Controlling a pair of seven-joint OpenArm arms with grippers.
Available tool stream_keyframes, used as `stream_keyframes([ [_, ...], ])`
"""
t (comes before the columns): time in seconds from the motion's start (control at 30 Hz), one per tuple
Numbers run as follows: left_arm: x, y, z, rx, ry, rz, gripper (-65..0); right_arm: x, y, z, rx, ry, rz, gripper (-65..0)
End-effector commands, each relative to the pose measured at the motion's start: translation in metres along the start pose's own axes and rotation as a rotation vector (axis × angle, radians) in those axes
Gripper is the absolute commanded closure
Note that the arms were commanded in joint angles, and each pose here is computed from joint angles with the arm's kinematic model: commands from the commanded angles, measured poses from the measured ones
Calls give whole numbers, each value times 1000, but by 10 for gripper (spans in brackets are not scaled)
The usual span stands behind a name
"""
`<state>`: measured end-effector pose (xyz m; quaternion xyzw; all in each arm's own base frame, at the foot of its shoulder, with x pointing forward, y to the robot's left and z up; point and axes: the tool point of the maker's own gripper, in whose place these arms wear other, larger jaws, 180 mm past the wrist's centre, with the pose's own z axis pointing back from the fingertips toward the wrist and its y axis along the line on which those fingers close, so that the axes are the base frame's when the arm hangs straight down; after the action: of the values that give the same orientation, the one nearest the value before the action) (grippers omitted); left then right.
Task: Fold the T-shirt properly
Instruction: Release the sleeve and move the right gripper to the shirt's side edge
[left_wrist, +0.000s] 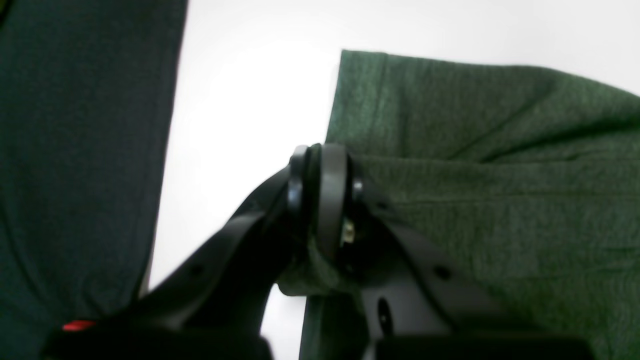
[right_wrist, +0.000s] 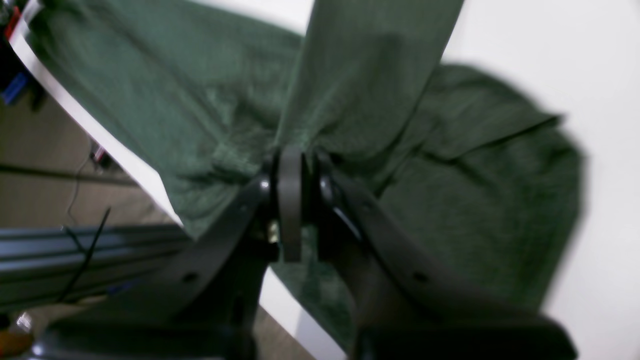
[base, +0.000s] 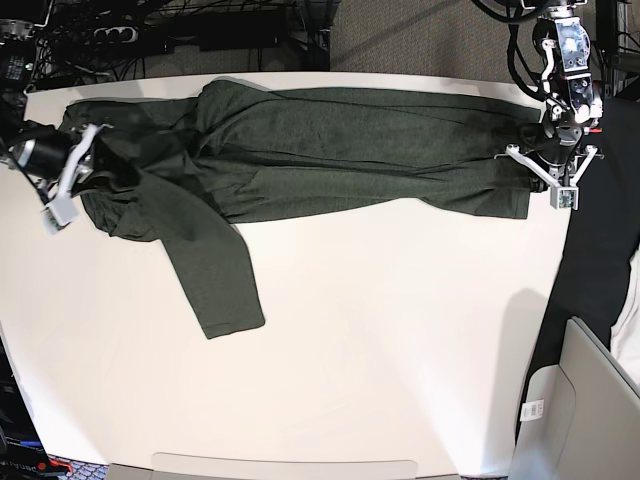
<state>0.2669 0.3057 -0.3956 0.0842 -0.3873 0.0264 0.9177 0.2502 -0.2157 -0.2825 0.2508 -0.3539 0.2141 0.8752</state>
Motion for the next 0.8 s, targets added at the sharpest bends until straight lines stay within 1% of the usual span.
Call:
stream_keyframes([
  [0.0, 16, 8, 1, 17, -45, -8, -14, 20, -8, 17, -29, -41, 43, -20],
  [0.13, 19, 8, -1, 18, -50, -1, -14, 34, -24, 44, -96, -74, 61, -20],
  [0.2, 19, 8, -1, 18, -50, -1, -14, 30, -28, 52, -114, -65, 55, -21],
  [0.33, 16, 8, 0, 18, -44, -2, -14, 19, -27, 52, -112, -35, 42, -21],
  [0.47, 16, 8, 0, 18, -44, -4, -14, 17, -26, 51, -108, -35, 34, -22],
  [0.53, 16, 8, 0, 19, -43, -5, -15, 19, -28, 51, -116, -41, 38, -23],
  [0.6, 16, 8, 1, 19, -44, -5, -16, 22, -34, 52, -149, -54, 50, -29],
  [0.63, 16, 8, 0, 18, -44, -4, -21, 23, -37, 51, -174, -64, 58, -43],
  [0.7, 16, 8, 0, 18, -44, -4, -57, 25, -45, 49, -220, -76, 66, -96],
  [0.77, 16, 8, 0, 18, -44, -2, -123, 26, -52, 44, -264, -80, 70, -174],
])
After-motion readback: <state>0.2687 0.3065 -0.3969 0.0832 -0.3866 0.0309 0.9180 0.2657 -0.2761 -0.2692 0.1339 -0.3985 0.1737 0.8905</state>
